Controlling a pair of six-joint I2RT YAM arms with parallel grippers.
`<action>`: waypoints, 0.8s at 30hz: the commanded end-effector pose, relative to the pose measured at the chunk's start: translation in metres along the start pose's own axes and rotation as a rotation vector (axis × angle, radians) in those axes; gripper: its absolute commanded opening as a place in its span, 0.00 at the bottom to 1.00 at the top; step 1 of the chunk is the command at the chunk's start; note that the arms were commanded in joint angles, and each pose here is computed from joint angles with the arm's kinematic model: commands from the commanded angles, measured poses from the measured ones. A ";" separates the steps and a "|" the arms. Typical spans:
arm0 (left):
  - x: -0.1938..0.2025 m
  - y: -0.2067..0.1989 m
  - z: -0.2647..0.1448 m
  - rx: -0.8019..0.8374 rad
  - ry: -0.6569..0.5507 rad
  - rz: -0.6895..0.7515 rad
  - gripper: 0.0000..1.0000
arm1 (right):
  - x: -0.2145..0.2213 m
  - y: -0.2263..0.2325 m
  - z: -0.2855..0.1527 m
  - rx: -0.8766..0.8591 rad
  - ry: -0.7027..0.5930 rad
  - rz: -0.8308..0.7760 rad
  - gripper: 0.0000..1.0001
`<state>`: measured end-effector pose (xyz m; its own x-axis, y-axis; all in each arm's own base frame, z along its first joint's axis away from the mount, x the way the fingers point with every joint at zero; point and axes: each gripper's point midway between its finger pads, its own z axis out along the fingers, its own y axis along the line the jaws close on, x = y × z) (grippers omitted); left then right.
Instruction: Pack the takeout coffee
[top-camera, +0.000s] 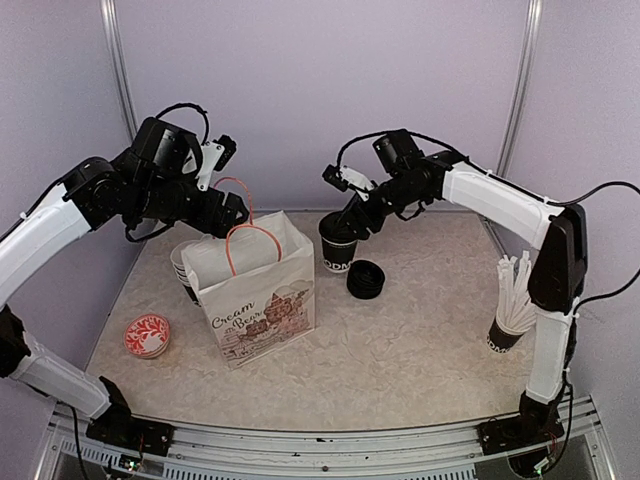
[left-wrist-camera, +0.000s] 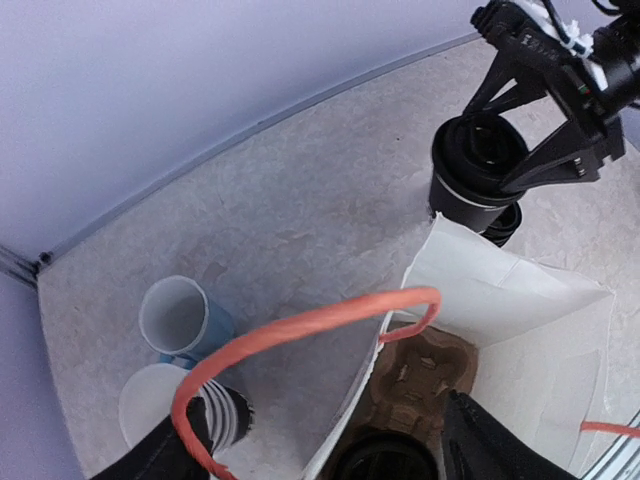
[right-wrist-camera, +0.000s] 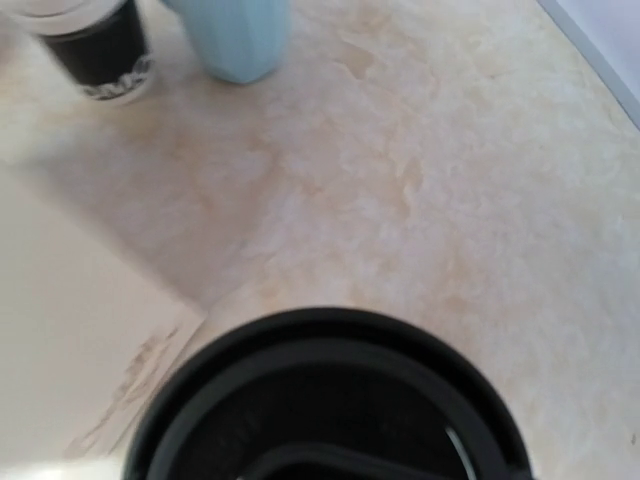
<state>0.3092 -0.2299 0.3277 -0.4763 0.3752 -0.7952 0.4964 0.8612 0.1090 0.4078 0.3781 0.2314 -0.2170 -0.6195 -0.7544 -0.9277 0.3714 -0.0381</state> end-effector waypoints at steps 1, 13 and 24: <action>-0.022 0.007 -0.023 -0.002 -0.120 -0.043 0.98 | 0.010 0.035 -0.033 -0.069 -0.017 -0.044 0.65; -0.054 0.019 -0.055 -0.015 -0.326 -0.154 0.99 | 0.116 0.129 -0.069 -0.302 0.041 -0.204 0.66; -0.059 0.059 -0.065 -0.152 -0.425 -0.343 0.99 | 0.152 0.161 -0.045 -0.340 0.090 -0.278 0.68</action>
<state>0.3199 -0.1865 0.4058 -0.3055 -0.0147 -0.9521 0.2528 0.9627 -0.0960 0.2142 0.3030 0.1341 -0.0389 -0.7509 -0.6593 -0.9972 -0.0130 0.0737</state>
